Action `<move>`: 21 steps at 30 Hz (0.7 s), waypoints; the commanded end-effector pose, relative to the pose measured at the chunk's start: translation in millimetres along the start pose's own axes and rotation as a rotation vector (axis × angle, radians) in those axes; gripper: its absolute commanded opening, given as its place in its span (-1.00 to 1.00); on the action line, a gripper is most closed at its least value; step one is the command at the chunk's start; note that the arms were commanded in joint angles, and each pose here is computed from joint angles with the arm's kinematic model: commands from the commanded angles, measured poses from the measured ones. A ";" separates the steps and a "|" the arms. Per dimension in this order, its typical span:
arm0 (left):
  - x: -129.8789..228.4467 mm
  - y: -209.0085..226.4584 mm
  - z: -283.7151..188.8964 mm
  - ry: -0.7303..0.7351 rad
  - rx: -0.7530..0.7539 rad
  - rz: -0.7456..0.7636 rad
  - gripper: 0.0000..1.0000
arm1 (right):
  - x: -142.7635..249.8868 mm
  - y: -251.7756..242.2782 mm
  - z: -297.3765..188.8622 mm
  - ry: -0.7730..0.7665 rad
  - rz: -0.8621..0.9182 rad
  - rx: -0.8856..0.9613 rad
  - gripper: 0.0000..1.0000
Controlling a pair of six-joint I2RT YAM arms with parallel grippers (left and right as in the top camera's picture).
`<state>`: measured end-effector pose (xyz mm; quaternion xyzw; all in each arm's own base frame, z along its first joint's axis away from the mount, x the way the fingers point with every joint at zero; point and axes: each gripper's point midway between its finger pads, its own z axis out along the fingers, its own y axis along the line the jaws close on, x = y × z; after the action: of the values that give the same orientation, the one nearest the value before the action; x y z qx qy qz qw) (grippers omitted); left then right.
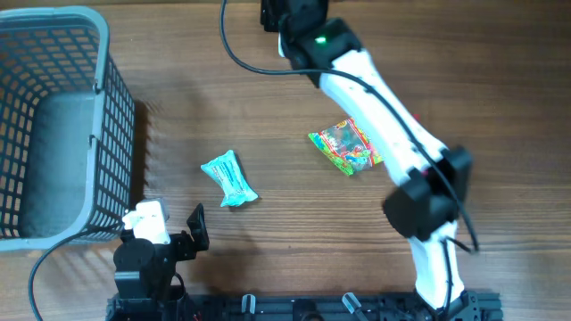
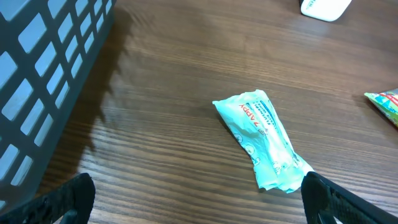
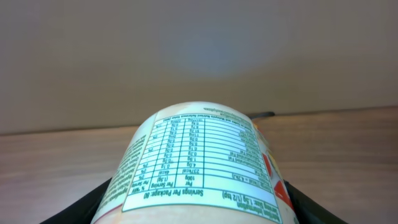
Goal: Scan the item barcode
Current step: 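Carry the jar to the white scanner and hold its label there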
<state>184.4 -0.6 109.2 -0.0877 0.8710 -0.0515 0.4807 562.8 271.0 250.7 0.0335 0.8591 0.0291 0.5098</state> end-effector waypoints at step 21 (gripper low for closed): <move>2.0 1.6 1.7 0.001 -0.008 0.026 1.00 | 30.9 -11.3 95.9 -0.058 -0.085 -0.044 0.09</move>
<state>184.4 -0.7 109.2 -0.0876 0.8710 -0.0516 0.4807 633.7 265.1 133.9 -0.0091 0.8582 0.0185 0.5130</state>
